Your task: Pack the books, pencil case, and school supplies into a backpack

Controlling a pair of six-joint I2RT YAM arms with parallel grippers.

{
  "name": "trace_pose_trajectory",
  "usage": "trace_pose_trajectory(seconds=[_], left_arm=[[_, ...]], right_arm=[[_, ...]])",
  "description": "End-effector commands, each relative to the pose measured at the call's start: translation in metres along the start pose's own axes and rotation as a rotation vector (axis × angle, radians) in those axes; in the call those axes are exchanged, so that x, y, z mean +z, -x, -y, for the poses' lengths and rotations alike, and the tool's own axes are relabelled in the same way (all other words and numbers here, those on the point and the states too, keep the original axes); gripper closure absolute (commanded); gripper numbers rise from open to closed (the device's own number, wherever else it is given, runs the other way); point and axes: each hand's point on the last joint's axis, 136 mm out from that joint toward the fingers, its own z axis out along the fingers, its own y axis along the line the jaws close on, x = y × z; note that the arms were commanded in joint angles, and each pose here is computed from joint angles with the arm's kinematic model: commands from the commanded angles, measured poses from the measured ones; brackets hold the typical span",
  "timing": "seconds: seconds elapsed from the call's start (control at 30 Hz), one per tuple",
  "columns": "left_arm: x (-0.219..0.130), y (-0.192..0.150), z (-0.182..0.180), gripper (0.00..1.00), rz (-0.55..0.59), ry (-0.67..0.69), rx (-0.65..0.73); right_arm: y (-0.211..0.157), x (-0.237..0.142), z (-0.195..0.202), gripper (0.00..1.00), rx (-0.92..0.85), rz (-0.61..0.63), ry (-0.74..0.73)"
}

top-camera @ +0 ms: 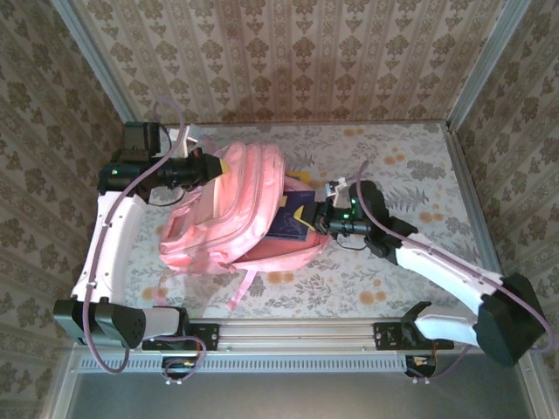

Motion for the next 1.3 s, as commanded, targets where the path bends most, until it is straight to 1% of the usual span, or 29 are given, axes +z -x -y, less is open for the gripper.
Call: trace_pose_trajectory(seconds=[0.0,0.1,0.17,0.33,0.47,0.53,0.6,0.63,0.7,0.73,0.77,0.83,0.93,1.0,1.03,1.07,1.1,1.17,1.2,1.27], left_arm=[[-0.026,0.008,0.057,1.0,0.077,-0.173,0.176],[-0.025,0.008,0.055,1.0,0.079,-0.174,0.172],[-0.023,0.009,0.053,1.0,0.081,-0.169,0.166],[-0.025,0.012,0.056,1.0,0.094,-0.17,0.17],[-0.026,0.016,0.055,1.0,0.106,-0.17,0.15],[-0.026,0.016,0.055,1.0,0.106,-0.178,0.139],[-0.026,0.017,0.055,1.0,0.109,-0.184,0.135],[-0.026,0.017,0.055,1.0,0.111,-0.184,0.134],[-0.027,0.016,0.054,1.0,0.113,-0.179,0.134],[-0.027,0.016,0.053,1.0,0.115,-0.173,0.131],[-0.028,0.016,0.051,1.0,0.119,-0.166,0.126],[-0.029,0.016,0.05,1.0,0.126,-0.158,0.12],[-0.032,0.017,0.048,1.0,0.136,-0.141,0.115],[-0.033,0.018,0.046,1.0,0.144,-0.131,0.11],[-0.035,0.018,0.045,1.0,0.15,-0.127,0.108],[-0.036,0.019,0.043,1.0,0.155,-0.116,0.106],[-0.037,0.02,0.041,1.0,0.161,-0.102,0.105],[-0.039,0.02,0.038,1.0,0.169,-0.075,0.105],[-0.04,0.02,0.034,1.0,0.173,-0.053,0.106],[-0.043,0.021,0.024,1.0,0.19,0.005,0.105]], right_arm=[[0.016,0.015,-0.047,1.0,-0.051,0.033,0.117],[0.011,0.041,-0.05,1.0,-0.045,-0.01,0.079],[0.007,0.062,-0.042,1.0,-0.026,-0.037,0.029],[-0.004,0.109,-0.035,1.0,0.012,-0.071,-0.032],[-0.017,0.15,-0.02,1.0,0.008,-0.079,-0.189],[-0.021,0.171,-0.016,1.0,0.01,-0.073,-0.199],[-0.024,0.194,-0.014,1.0,0.033,-0.057,-0.16],[-0.025,0.202,-0.014,0.95,0.037,-0.058,-0.15],[-0.029,0.22,-0.012,0.7,0.036,-0.077,-0.151],[-0.03,0.224,-0.013,0.62,0.029,-0.083,-0.145],[-0.03,0.226,-0.015,0.55,0.021,-0.085,-0.135],[-0.029,0.223,-0.021,0.45,-0.014,-0.084,-0.115],[-0.027,0.207,-0.026,0.24,-0.084,-0.071,-0.139],[-0.025,0.193,-0.029,0.18,-0.112,-0.066,-0.142],[-0.023,0.187,-0.03,0.13,-0.119,-0.06,-0.14],[-0.021,0.179,-0.032,0.12,-0.132,-0.051,-0.137],[-0.019,0.17,-0.033,0.06,-0.146,-0.043,-0.138],[-0.016,0.154,-0.037,0.05,-0.197,-0.022,-0.132],[-0.015,0.144,-0.037,0.03,-0.224,-0.009,-0.138],[-0.014,0.127,-0.036,0.02,-0.283,-0.002,-0.159]])
